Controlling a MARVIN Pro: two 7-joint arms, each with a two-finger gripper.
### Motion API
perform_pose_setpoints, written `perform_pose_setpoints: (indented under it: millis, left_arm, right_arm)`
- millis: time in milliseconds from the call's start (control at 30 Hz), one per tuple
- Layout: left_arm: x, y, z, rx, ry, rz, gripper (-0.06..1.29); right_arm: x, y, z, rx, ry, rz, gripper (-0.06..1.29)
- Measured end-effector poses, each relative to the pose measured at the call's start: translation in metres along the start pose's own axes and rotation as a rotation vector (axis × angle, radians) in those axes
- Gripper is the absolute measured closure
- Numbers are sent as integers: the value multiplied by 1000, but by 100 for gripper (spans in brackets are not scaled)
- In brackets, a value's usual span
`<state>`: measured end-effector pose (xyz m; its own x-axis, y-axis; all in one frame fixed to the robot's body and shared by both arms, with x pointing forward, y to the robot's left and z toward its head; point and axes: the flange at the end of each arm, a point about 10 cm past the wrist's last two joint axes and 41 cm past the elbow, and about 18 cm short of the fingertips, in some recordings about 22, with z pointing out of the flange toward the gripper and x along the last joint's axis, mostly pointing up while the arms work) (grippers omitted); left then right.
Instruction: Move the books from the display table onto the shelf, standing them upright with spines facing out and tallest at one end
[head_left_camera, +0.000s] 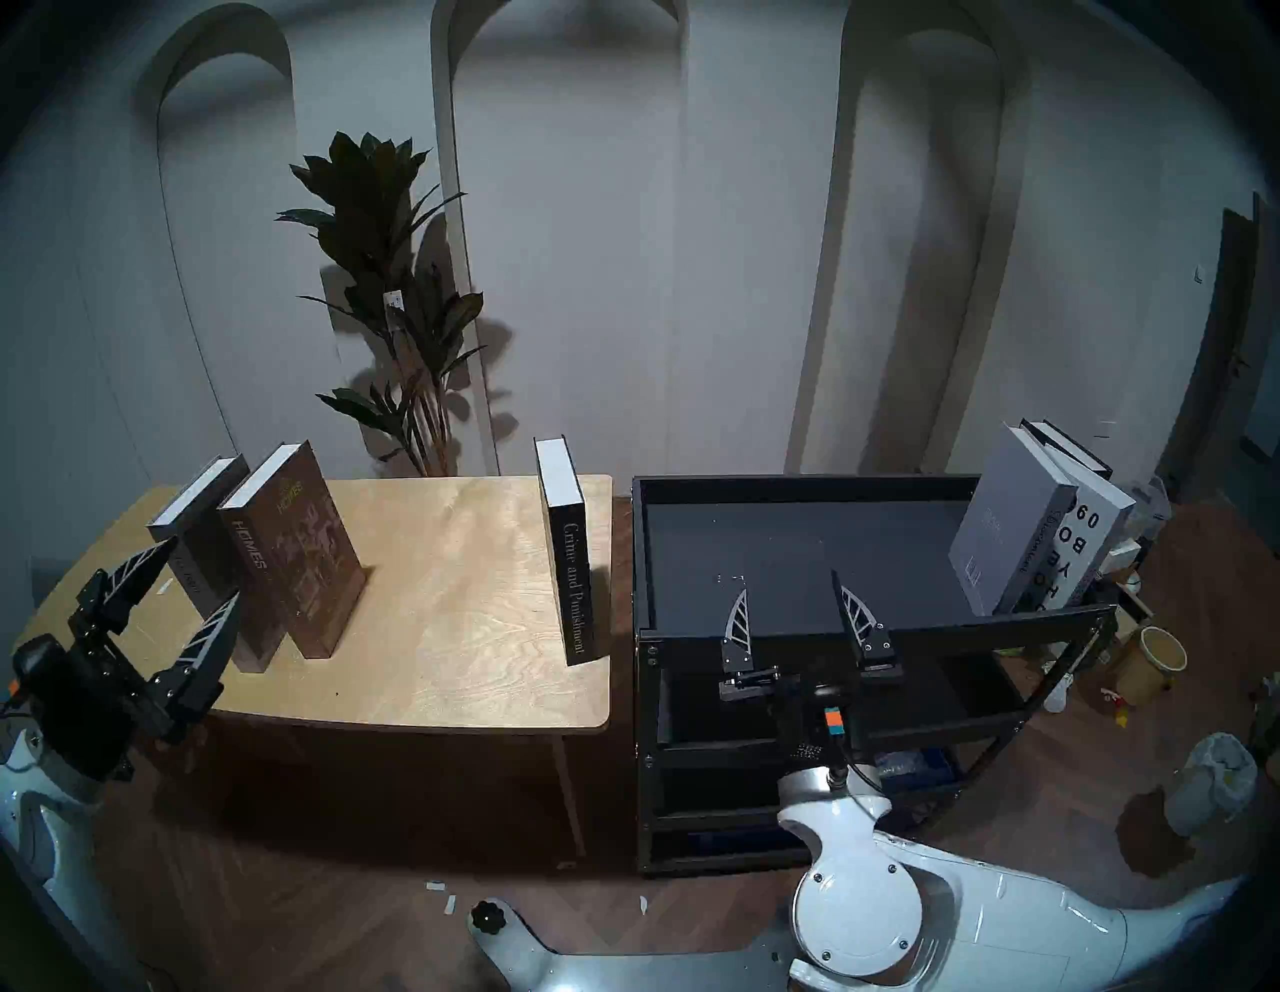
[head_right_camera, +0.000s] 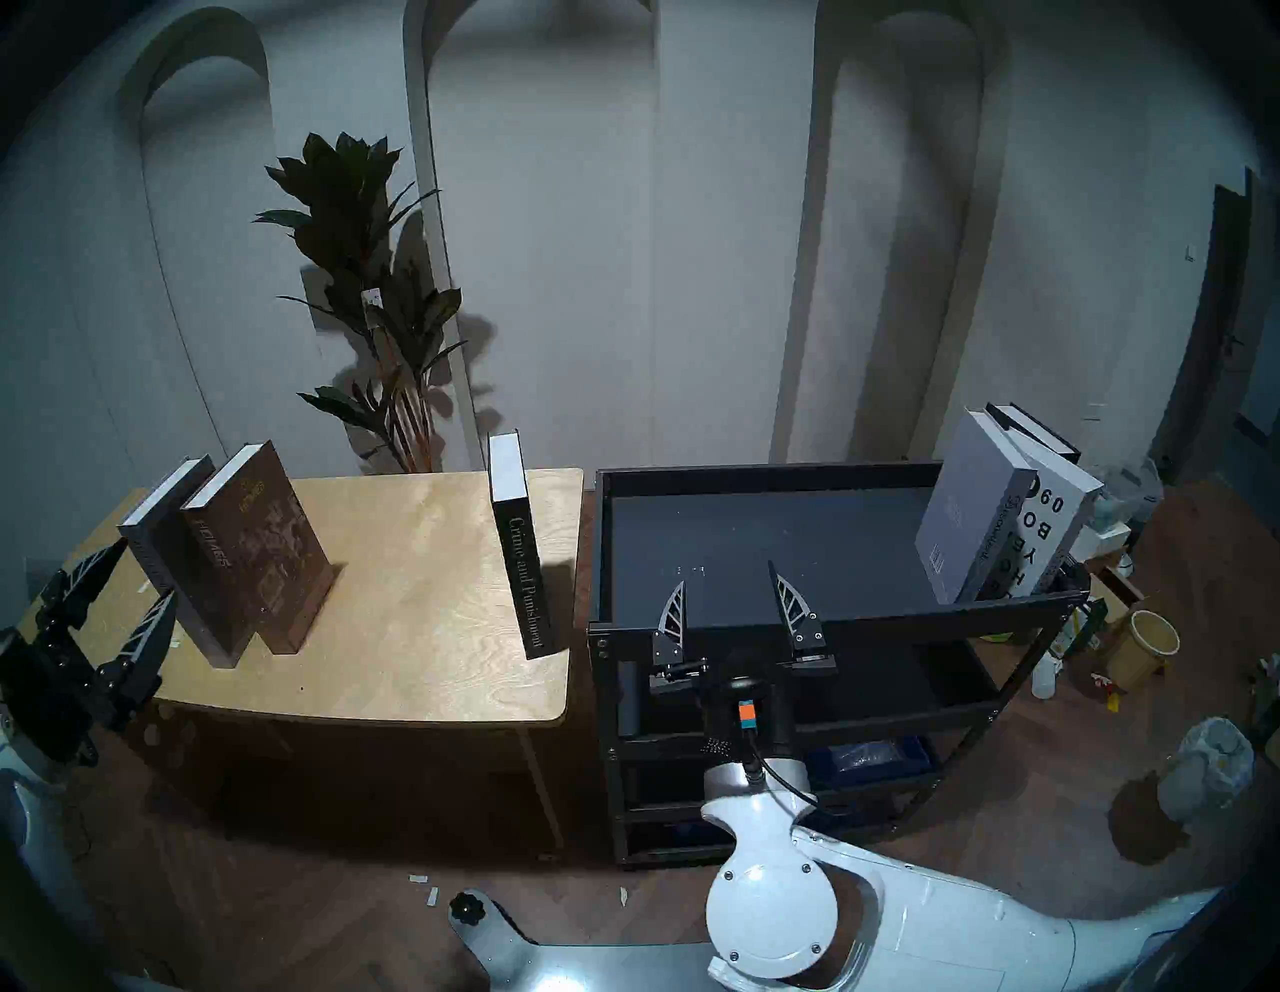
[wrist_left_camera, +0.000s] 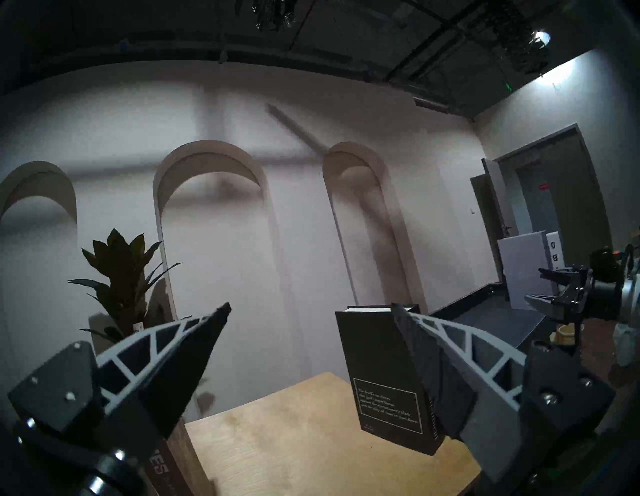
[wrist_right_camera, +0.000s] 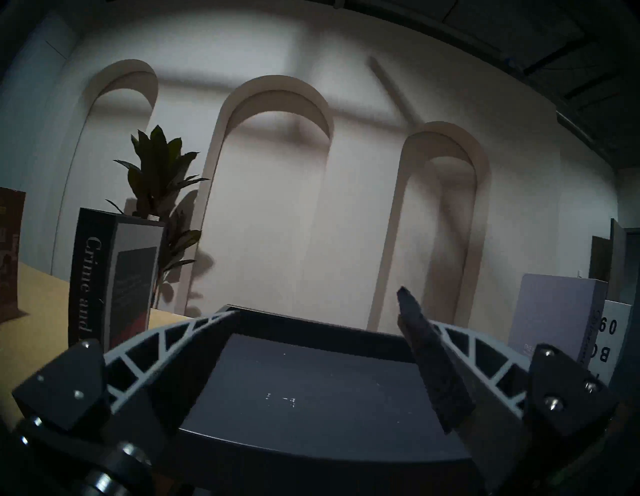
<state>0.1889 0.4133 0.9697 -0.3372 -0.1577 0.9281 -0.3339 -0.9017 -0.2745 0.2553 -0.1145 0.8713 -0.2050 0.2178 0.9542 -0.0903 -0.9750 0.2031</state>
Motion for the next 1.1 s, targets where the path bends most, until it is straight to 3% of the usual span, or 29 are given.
perform_pose_setpoints:
  millis: [267, 533, 767, 1100]
  left_arm:
    - [-26, -11, 23, 79, -94, 49, -4]
    - [-57, -49, 30, 228, -186, 14, -4]
    - [-68, -71, 40, 331, -203, -27, -4]
    - [-65, -74, 55, 361, -193, -64, -4]
  right_arm:
    - [-5, -3, 9, -48, 14, 2, 0]
    - [-9, -2, 19, -73, 27, -2, 0]
    - [-9, -2, 23, -85, 38, 3, 0]
    - [-9, -2, 19, -95, 49, 1, 0]
